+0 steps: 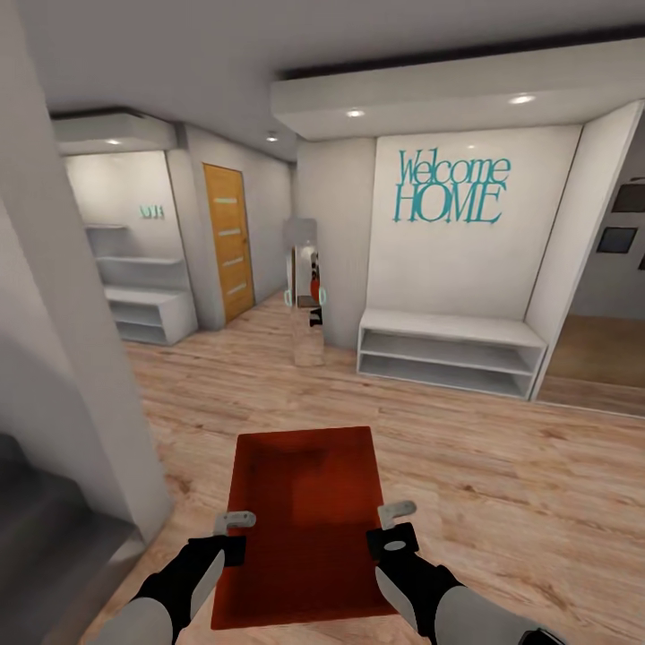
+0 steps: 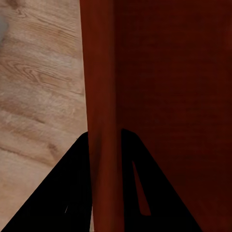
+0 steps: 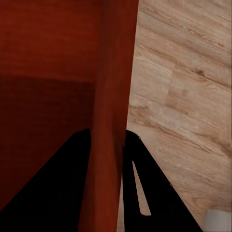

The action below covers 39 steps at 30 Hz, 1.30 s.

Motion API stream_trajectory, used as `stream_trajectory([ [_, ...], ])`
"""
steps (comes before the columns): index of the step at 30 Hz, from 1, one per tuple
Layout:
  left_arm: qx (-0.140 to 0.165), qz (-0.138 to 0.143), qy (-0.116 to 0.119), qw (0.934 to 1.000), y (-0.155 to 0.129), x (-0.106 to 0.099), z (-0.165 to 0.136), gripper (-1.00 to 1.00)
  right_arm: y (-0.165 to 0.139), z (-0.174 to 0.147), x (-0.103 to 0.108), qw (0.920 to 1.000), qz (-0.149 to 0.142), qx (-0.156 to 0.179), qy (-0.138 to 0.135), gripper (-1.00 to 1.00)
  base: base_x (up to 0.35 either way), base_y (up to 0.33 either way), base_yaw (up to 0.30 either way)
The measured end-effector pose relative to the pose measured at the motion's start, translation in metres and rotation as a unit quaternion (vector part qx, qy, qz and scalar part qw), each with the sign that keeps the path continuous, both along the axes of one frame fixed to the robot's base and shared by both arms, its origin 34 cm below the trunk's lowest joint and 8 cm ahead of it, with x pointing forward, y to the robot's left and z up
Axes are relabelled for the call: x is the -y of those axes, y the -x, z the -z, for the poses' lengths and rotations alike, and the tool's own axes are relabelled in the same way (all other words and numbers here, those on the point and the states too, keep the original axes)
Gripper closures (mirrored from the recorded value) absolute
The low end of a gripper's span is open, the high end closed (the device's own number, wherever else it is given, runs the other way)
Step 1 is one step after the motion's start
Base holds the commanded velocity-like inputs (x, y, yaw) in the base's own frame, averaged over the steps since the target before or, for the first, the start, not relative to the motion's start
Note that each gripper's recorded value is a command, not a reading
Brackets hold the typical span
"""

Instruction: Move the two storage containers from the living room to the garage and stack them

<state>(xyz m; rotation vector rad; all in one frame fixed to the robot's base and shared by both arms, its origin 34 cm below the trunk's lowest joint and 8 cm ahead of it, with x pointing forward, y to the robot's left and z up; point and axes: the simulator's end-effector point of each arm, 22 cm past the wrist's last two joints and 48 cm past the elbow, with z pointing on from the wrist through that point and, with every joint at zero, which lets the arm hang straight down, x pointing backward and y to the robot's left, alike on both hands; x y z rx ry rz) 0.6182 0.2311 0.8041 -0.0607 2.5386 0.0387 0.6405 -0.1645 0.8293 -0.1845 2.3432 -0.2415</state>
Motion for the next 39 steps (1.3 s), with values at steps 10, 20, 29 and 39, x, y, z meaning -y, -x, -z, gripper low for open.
stream_trajectory([
  [10,0.0,0.0,0.0,1.0,0.0,0.0,0.0,1.0,-0.0001,0.0,0.0,1.0,0.0,0.0,0.0,1.0,0.322,0.0,0.0],
  [20,0.0,0.0,0.0,1.0,0.0001,0.0001,0.0001,1.0,-0.0001,-0.0001,0.0,1.0,0.0,0.0,0.0,1.0,0.322,0.0,0.0],
  [29,0.0,0.0,0.0,1.0,-0.0001,0.0,-0.0001,1.0,-0.0002,-0.0002,0.0,1.0,0.0,0.0,0.0,1.0,0.322,0.0,0.0],
  [39,0.0,0.0,0.0,1.0,-0.0001,0.0,-0.0001,1.0,-0.0002,-0.0002,0.0,1.0,0.0,0.0,0.0,1.0,0.322,0.0,0.0],
])
